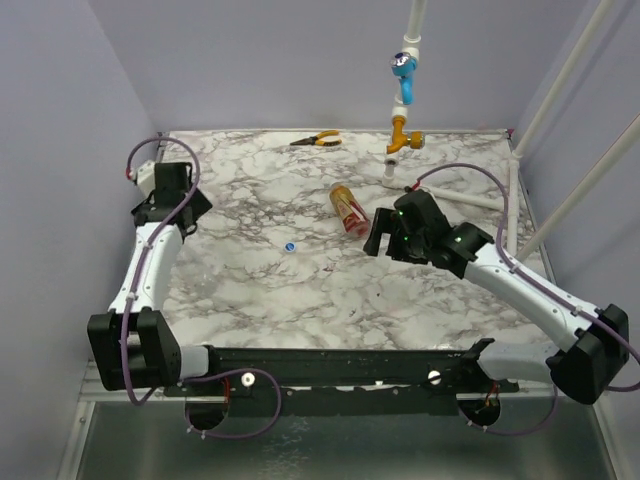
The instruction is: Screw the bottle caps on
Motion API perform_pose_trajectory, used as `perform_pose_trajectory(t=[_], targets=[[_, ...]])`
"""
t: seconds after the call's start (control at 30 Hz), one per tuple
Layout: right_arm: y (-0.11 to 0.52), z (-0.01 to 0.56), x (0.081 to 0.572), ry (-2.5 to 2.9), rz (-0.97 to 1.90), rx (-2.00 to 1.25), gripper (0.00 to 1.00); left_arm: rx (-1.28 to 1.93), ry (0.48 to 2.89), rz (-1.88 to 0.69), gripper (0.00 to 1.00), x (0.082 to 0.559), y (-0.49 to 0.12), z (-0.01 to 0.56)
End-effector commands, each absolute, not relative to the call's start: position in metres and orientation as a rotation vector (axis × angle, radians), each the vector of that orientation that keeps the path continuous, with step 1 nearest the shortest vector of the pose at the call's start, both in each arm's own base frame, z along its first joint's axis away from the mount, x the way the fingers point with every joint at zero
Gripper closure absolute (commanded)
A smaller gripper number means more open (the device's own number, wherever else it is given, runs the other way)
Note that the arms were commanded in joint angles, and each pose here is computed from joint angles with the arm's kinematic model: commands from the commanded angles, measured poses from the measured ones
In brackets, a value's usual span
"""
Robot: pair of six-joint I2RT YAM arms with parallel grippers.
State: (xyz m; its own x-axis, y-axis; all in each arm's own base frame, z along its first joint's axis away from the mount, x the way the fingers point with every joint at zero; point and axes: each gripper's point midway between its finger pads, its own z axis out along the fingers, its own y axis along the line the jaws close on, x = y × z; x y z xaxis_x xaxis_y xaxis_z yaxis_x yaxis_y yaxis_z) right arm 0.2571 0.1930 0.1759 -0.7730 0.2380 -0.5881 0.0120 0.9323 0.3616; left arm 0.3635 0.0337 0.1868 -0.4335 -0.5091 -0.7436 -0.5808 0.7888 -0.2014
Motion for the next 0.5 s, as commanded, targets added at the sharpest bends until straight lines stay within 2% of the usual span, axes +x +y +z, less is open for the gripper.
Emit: perform_pose_trajectory(t=[0.0,0.27,0.37,0.47], targets=[[0.22,0.187,0.267,2.367,0.505,0.063,0.05,-1.106,2.187,0.275,0.01,0.3,0.1,0.138],[0.258,0.177,0.263,2.397,0.509,-0.036,0.08,-1.162,2.313,0.133,0.02,0.308,0.093,0.086],[0.259,0.178,0.261,2.385,0.524,-0.039,0.08,-1.155,2.334,0.02,0.05,0.318,0.08,0.073],[0.261,0.175,0.261,2.386,0.532,-0.053,0.08,-1.181,2.368,0.017,0.08,0.318,0.078,0.056]])
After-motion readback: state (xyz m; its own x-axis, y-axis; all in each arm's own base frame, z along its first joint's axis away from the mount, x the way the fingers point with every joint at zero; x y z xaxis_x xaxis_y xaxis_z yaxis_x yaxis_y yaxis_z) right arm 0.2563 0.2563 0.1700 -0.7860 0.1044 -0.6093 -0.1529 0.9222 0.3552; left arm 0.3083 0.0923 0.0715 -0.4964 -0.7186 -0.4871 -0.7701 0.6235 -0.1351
